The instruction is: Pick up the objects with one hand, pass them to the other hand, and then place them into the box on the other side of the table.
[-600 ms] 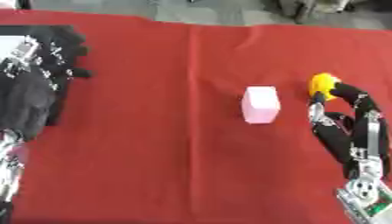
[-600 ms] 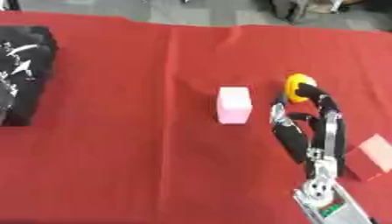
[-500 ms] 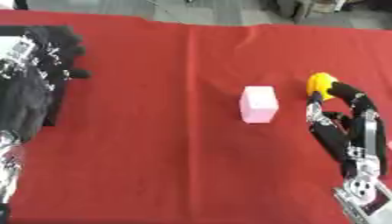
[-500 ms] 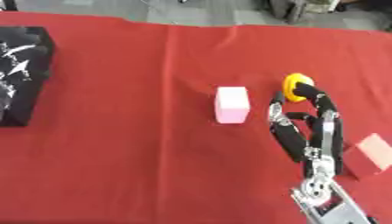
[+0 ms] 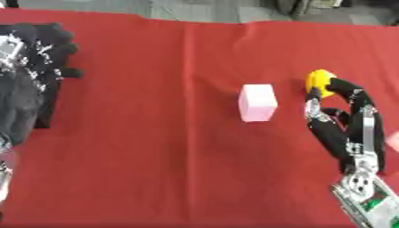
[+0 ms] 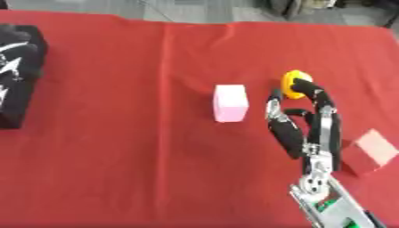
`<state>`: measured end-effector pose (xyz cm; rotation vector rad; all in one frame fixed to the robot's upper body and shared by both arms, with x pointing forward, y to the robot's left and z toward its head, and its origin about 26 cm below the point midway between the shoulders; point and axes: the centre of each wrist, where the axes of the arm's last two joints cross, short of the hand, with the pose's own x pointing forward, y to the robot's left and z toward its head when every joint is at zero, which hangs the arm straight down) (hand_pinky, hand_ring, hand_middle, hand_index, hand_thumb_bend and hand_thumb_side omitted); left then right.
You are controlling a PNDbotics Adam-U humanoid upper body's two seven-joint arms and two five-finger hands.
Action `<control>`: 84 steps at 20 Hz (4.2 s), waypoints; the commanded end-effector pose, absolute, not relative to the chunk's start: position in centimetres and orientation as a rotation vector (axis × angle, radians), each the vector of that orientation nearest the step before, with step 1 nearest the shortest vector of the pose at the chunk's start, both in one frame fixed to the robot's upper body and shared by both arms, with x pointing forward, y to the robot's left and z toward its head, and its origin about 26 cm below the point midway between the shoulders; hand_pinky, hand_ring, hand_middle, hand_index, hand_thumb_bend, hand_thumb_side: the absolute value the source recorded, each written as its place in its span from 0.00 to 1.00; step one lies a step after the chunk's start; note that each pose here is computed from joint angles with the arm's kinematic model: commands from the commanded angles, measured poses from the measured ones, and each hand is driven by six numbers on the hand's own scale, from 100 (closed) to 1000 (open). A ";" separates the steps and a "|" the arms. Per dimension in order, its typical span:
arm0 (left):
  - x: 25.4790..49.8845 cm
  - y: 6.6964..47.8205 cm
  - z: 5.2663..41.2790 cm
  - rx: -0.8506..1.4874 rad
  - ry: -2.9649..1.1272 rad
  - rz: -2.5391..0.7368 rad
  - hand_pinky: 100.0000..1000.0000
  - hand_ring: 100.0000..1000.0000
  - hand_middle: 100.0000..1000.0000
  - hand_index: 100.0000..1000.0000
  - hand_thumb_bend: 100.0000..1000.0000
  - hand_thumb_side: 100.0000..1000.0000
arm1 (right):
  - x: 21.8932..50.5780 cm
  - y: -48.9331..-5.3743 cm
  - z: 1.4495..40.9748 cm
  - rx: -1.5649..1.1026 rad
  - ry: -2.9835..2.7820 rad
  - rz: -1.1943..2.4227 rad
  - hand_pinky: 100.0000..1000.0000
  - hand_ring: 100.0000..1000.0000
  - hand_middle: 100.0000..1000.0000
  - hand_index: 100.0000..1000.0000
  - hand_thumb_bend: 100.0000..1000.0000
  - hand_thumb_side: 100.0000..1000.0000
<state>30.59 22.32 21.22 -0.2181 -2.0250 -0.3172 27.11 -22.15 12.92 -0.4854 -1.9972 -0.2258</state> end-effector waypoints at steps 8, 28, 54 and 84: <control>30.3 22.8 22.0 -0.201 -2.073 -0.312 0.63 0.81 0.74 0.81 0.00 0.75 | 27.0 -24.1 13.6 -0.602 -1.981 -0.159 0.53 0.89 0.65 0.74 0.14 0.18; 30.1 23.6 21.3 -0.128 -2.052 -0.316 0.63 0.82 0.74 0.81 0.00 0.77 | 24.8 -32.9 13.9 -0.827 -1.831 -0.007 0.55 0.89 0.68 0.76 0.17 0.16; 29.9 24.5 20.8 -0.073 -2.048 -0.326 0.63 0.82 0.74 0.81 0.00 0.75 | 23.4 -38.1 16.5 -0.866 -1.590 0.219 0.64 0.92 0.74 0.81 0.27 0.18; 29.7 24.9 20.3 -0.025 -2.036 -0.359 0.63 0.82 0.74 0.80 0.00 0.77 | 24.2 -38.1 19.1 -0.759 -1.387 0.520 0.71 0.90 0.74 0.82 0.56 0.00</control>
